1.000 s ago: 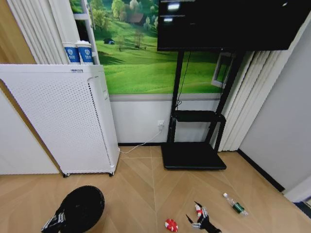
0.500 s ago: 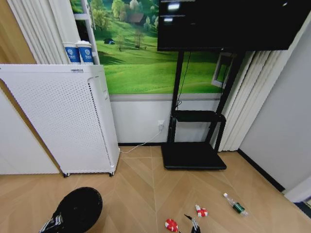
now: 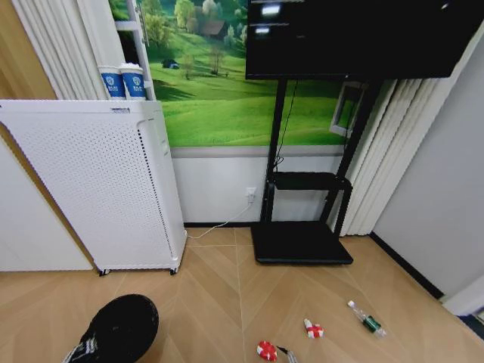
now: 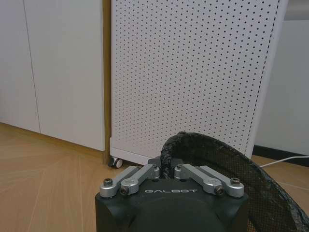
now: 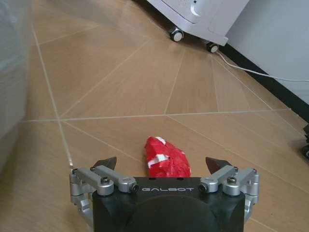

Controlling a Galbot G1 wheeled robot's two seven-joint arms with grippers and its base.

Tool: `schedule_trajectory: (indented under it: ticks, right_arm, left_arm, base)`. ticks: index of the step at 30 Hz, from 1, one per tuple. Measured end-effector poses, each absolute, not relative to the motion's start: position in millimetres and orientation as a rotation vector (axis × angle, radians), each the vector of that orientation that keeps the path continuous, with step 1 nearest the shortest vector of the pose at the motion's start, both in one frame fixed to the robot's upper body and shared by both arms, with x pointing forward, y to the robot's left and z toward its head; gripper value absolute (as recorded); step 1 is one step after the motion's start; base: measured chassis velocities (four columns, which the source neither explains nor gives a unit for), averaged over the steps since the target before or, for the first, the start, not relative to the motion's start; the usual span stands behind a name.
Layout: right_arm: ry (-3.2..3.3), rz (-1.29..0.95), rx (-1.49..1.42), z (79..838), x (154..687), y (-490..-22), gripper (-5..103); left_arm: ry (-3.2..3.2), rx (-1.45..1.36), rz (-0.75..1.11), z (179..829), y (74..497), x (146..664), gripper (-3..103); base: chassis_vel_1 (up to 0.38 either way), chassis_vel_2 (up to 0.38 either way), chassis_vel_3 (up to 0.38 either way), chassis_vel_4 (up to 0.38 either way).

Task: Pick up the trash bin and place the garbage on the floor into it.

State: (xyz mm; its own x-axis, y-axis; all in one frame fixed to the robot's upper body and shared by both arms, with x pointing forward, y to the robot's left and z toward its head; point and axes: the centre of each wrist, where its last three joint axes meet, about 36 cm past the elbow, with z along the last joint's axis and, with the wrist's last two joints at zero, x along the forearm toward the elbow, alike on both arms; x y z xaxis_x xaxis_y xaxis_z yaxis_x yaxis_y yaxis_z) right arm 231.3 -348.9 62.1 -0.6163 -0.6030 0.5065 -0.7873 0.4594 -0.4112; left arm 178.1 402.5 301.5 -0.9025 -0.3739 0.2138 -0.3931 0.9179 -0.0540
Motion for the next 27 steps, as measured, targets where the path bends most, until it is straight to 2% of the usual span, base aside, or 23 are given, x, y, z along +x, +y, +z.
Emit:
schedule_trajectory:
  ticks: [13,15,18,19,20,21,23,24,26,27]
  right_arm:
    - [-2.418,0.921,1.161,48.5,252.8,-324.2,100]
    - [-2.417,0.923,1.163,46.7,254.6,-320.0,103]
    - [-2.412,0.926,1.167,43.6,258.8,-310.0,98]
    - [-2.417,0.921,1.164,41.3,262.4,-302.0,88]
    - [-2.418,0.917,1.159,40.2,265.6,-298.1,82]
    - [-2.418,0.917,1.159,40.2,265.6,-298.1,82]
    - [-2.409,0.918,1.155,38.4,273.1,-295.3,71]
    - [-2.409,0.918,1.155,38.4,273.1,-295.3,71]
    - [-2.402,0.921,1.145,37.1,281.6,-295.9,61]
    - [-2.402,0.921,1.145,37.1,281.6,-295.9,61]
  left_arm:
    - [-2.904,0.575,0.153,298.4,398.2,175.9,8]
    - [-2.904,0.574,0.153,298.0,397.9,175.8,8]
    - [-2.907,0.573,0.154,297.4,397.6,176.0,8]
    - [-2.908,0.570,0.159,297.8,397.0,176.0,8]
    - [-2.910,0.567,0.163,298.9,396.2,176.0,8]
    - [-2.910,0.567,0.163,298.9,396.2,176.0,8]
    - [-2.919,0.552,0.167,300.9,394.8,176.0,8]
    - [-2.919,0.552,0.167,300.9,394.8,176.0,8]
    - [-2.923,0.538,0.173,301.0,393.9,174.9,8]
    - [-2.923,0.538,0.173,301.0,393.9,174.9,8]
  base:
    - [0.000,0.000,0.000,0.000]
    - [0.000,0.000,0.000,0.000]
    - [0.000,0.000,0.000,0.000]
    - [0.000,0.000,0.000,0.000]
    - [0.000,0.000,0.000,0.000]
    - [0.000,0.000,0.000,0.000]
    - [0.000,0.000,0.000,0.000]
    - [0.000,0.000,0.000,0.000]
    - [0.000,0.000,0.000,0.000]
    - [0.000,0.000,0.000,0.000]
